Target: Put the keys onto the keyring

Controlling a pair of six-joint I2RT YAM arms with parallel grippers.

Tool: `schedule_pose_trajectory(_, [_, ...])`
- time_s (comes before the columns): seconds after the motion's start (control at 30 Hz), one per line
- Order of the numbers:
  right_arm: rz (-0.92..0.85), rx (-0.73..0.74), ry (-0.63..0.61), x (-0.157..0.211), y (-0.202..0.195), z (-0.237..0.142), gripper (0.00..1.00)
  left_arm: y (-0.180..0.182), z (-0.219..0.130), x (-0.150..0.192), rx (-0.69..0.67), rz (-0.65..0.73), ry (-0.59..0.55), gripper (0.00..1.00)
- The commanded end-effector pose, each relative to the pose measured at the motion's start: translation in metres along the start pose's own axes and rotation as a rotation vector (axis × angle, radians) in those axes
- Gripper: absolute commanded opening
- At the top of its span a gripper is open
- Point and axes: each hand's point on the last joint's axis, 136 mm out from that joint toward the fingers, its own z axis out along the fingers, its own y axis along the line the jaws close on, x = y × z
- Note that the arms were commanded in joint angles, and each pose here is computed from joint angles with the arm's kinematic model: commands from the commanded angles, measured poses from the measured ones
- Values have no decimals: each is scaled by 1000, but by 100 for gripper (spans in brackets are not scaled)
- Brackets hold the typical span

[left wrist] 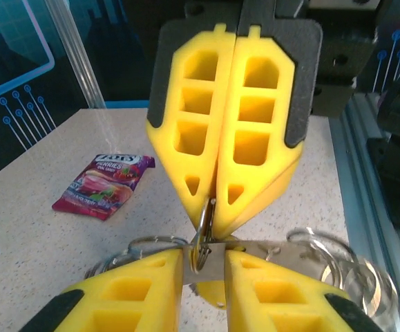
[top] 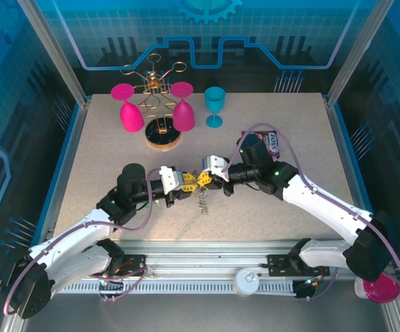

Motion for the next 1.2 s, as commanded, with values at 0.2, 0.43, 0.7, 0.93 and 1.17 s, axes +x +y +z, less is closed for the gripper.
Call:
schedule_pose_trajectory(0.2, [-121,-62,240,14,15,8,0,-2,-3,2,24,43,79,16])
schedule_pose_trajectory(0.43, [-89,-84,185,3,21,9,0,-3,-3,-7,37,55,50,0])
schedule_pose_trajectory(0.7, [76,8,-43,1,4,-10,38,-10,-4,-14,60,69,-22,0])
schedule_pose_trajectory(0.93, [117,3,-58,4,5,-10,31,-10,-4,-13,55,75,-26,0])
schedule_pose_trajectory(1.17, [143,-2,-71,2,6,-13,21,-5,-4,-11,26,82,-16,0])
